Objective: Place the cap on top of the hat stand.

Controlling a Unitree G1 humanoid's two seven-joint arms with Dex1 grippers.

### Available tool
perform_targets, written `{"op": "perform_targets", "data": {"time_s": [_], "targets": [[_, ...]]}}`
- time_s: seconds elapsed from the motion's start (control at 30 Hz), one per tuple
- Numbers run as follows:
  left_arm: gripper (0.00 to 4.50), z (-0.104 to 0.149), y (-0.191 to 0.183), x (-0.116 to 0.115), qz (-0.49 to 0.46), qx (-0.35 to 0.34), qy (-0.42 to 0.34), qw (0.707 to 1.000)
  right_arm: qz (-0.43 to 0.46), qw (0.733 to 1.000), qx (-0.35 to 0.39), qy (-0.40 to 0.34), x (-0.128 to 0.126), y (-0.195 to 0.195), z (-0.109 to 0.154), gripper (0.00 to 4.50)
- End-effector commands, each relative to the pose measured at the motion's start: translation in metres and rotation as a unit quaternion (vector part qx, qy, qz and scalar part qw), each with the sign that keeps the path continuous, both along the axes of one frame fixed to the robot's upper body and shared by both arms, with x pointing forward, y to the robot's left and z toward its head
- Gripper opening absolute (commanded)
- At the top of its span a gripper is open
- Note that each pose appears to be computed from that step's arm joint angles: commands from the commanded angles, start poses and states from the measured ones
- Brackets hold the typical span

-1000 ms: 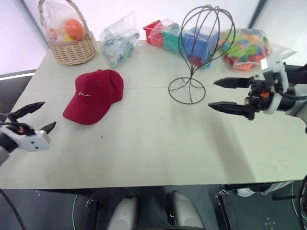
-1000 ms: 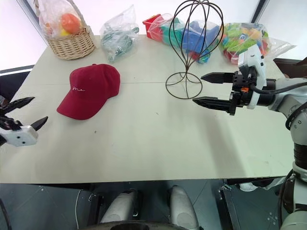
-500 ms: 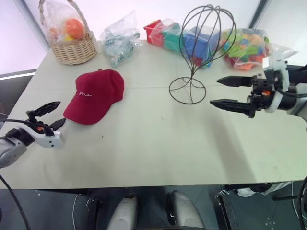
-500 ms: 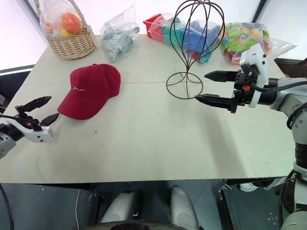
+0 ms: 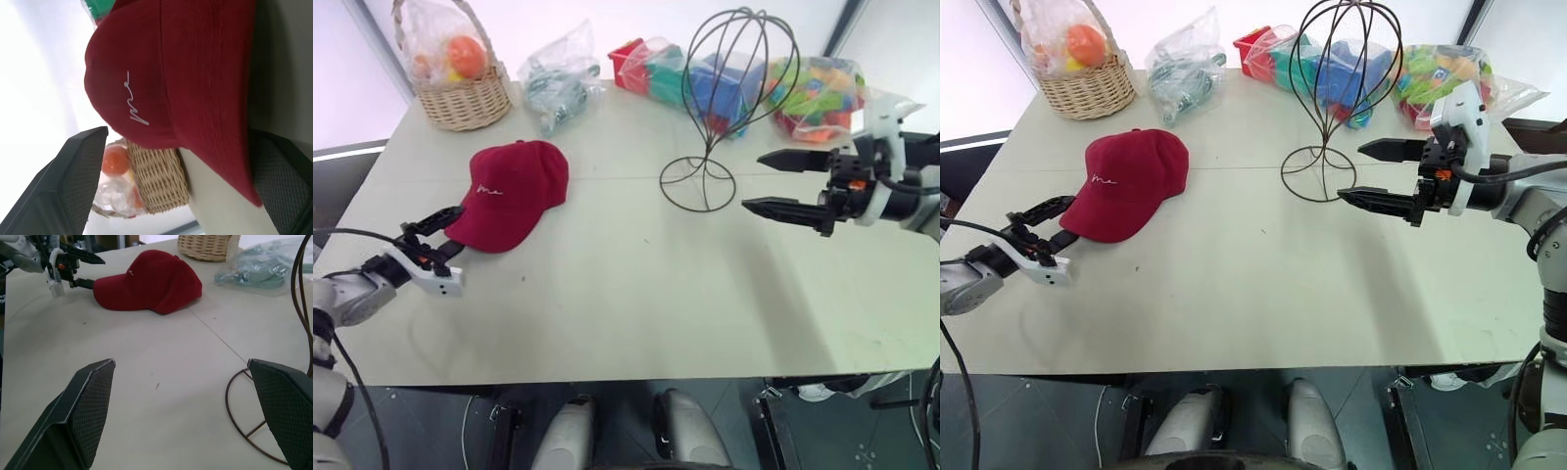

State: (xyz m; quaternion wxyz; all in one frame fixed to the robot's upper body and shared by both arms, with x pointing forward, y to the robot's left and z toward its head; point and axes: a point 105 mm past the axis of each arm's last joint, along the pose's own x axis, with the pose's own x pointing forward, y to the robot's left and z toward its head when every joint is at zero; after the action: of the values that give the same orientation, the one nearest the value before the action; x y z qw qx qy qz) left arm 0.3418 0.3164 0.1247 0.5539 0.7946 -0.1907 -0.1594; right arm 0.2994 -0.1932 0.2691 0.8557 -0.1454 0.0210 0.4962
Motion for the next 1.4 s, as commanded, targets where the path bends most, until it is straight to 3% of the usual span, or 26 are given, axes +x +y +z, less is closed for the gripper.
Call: {"op": "perform_targets", "data": {"time_s": [0.03, 0.3, 0.4, 0.63, 0.9, 1.13, 1.3, 1.4], "targets": [[4.5, 0.002, 0.003, -0.001, 0.002, -0.003, -0.01, 1.0, -0.007, 1.0, -0.002, -0.027, -0.007, -0.003, 0.013, 4.45], [4.5, -0.007, -0.019, 0.014, -0.018, -0.002, -0.006, 1.0, -0.008, 1.0, 0.0, -0.027, -0.006, 0.0, 0.014, 4.45], [3.6, -0.006, -0.02, 0.021, -0.004, -0.006, -0.004, 1.0, -0.008, 1.0, 0.0, -0.028, -0.006, 0.0, 0.014, 4.5], [0.06, -0.015, -0.029, 0.026, 0.002, -0.024, 0.02, 1.0, -0.014, 0.999, 0.002, -0.03, -0.007, 0.0, 0.014, 4.5], [0.06, -0.007, -0.031, 0.028, -0.001, -0.03, -0.005, 1.0, -0.017, 0.999, 0.003, -0.032, -0.006, 0.001, 0.015, 4.5], [0.06, 0.034, -0.038, 0.034, -0.048, 0.047, -0.181, 0.981, -0.025, 0.999, 0.007, -0.035, -0.003, -0.003, 0.014, 4.5], [0.06, 0.076, -0.032, 0.051, 0.031, -0.012, -0.21, 0.977, -0.044, 0.998, 0.01, -0.041, -0.002, -0.012, 0.016, 4.5], [0.06, 0.117, -0.056, 0.061, 0.051, -0.113, -0.245, 0.962, -0.059, 0.997, 0.005, -0.049, 0.0, -0.021, 0.02, 4.5]]}}
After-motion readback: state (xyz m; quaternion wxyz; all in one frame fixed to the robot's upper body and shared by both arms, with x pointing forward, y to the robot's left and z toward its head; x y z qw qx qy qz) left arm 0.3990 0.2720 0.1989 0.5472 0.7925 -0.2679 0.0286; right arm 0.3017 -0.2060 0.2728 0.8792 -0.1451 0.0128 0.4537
